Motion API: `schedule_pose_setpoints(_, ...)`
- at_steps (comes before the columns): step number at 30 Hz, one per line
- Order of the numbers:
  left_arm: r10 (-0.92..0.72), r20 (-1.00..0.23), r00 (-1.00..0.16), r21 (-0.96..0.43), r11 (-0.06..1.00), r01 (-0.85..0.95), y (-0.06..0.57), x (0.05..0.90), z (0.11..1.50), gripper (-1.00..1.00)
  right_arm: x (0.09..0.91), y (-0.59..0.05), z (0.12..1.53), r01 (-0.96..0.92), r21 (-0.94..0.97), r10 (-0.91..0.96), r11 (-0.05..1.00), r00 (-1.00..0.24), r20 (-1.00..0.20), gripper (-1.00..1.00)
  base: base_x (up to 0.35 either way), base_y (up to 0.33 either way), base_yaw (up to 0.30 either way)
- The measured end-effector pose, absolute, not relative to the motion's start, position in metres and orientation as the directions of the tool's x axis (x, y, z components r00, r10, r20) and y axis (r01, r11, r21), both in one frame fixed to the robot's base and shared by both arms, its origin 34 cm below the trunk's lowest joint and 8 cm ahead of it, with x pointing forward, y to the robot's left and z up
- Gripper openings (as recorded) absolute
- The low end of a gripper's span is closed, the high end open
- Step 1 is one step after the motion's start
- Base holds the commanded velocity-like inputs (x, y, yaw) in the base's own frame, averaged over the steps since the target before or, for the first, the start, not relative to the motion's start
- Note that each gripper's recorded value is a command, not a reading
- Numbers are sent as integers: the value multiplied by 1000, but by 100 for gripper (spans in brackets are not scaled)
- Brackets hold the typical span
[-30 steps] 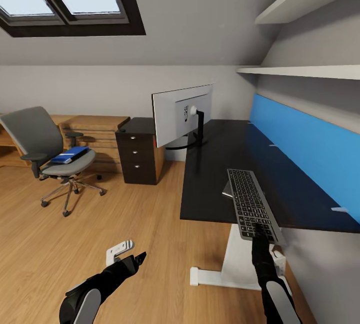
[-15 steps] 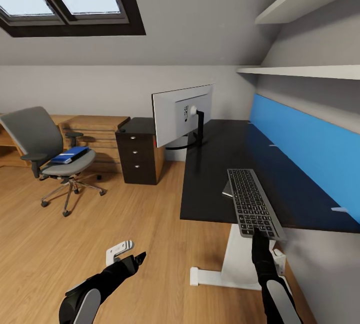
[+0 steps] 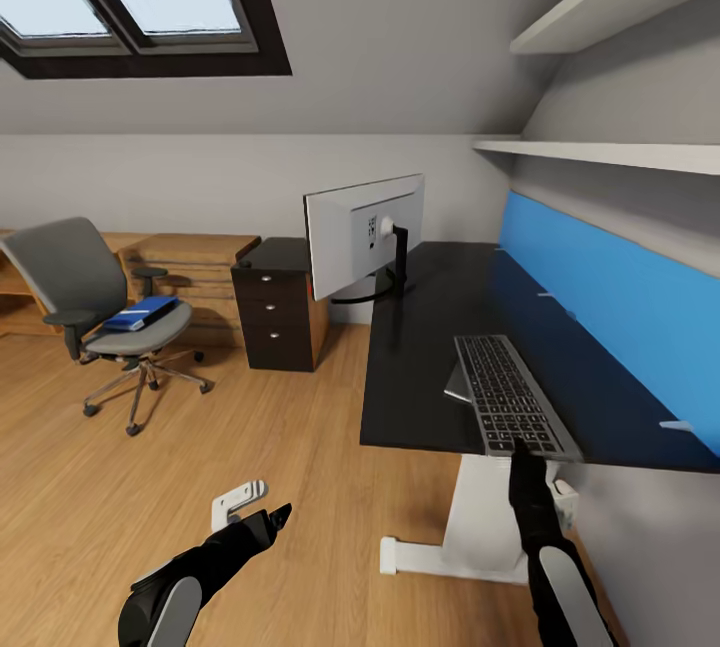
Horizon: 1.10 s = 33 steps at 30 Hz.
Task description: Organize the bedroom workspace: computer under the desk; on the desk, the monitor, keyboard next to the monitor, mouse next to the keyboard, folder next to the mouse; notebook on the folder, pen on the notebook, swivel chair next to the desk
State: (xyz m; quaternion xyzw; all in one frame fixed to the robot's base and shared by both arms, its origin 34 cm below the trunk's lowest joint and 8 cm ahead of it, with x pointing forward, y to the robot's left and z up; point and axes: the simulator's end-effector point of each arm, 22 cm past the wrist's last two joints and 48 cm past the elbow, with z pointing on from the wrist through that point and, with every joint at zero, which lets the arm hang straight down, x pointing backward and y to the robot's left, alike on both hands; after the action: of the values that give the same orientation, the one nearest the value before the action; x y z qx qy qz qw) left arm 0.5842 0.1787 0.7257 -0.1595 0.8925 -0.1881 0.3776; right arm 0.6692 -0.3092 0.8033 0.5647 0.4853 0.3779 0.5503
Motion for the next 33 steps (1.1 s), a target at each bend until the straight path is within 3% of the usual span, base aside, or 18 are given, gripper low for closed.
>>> schedule_pose_setpoints(13,-426,-606,-672,-454,879,-148,179,584,744,100,665,-293,886,-18,983,960,185,219,-177,-100,0,0,0)
schedule_pose_setpoints(25,-424,-606,-673,-452,880,-147,179,584,753,100,656,-255,899,-46,980,972,192,144,-184,-100,-7,0,0)
schedule_pose_setpoints(27,-424,-606,-673,-451,880,-149,180,585,753,100,650,-223,905,-72,980,980,188,80,-182,-100,-327,0,0)
schedule_pose_setpoints(33,-426,-606,-672,-451,880,-150,181,585,753,100,649,-221,905,-73,980,981,186,77,-181,-100,-333,39,0)
